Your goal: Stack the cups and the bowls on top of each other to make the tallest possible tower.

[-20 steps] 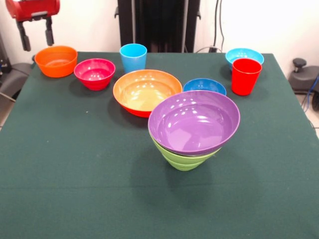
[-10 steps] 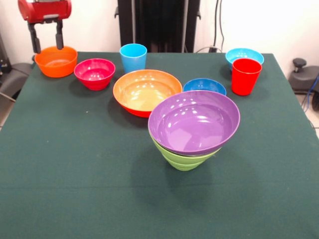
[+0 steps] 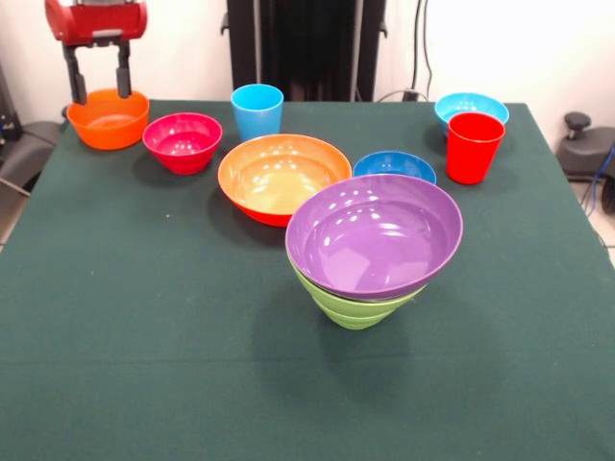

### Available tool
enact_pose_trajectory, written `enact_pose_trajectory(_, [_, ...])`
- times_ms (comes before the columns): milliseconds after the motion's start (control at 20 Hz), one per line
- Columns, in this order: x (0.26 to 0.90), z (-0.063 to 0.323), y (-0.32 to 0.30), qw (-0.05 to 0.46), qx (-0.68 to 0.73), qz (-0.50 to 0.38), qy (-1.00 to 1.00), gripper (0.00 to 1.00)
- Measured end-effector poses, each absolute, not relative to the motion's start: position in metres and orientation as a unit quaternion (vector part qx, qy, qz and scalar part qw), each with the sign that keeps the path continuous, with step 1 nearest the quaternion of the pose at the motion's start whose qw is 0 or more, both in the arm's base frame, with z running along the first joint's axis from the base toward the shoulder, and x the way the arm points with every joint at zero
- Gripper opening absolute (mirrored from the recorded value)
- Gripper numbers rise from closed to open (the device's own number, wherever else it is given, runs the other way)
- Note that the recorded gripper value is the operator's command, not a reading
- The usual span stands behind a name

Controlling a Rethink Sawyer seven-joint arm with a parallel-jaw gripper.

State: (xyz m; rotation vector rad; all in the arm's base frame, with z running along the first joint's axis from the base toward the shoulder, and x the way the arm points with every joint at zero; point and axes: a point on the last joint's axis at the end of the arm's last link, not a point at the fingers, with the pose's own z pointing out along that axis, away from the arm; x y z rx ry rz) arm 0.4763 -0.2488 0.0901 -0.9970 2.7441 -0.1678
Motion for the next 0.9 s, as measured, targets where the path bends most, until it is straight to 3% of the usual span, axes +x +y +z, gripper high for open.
enact_pose_trajectory(900, [0.481,0.058,-0.208,0.134,-0.305,-0.045,0.942,1.00])
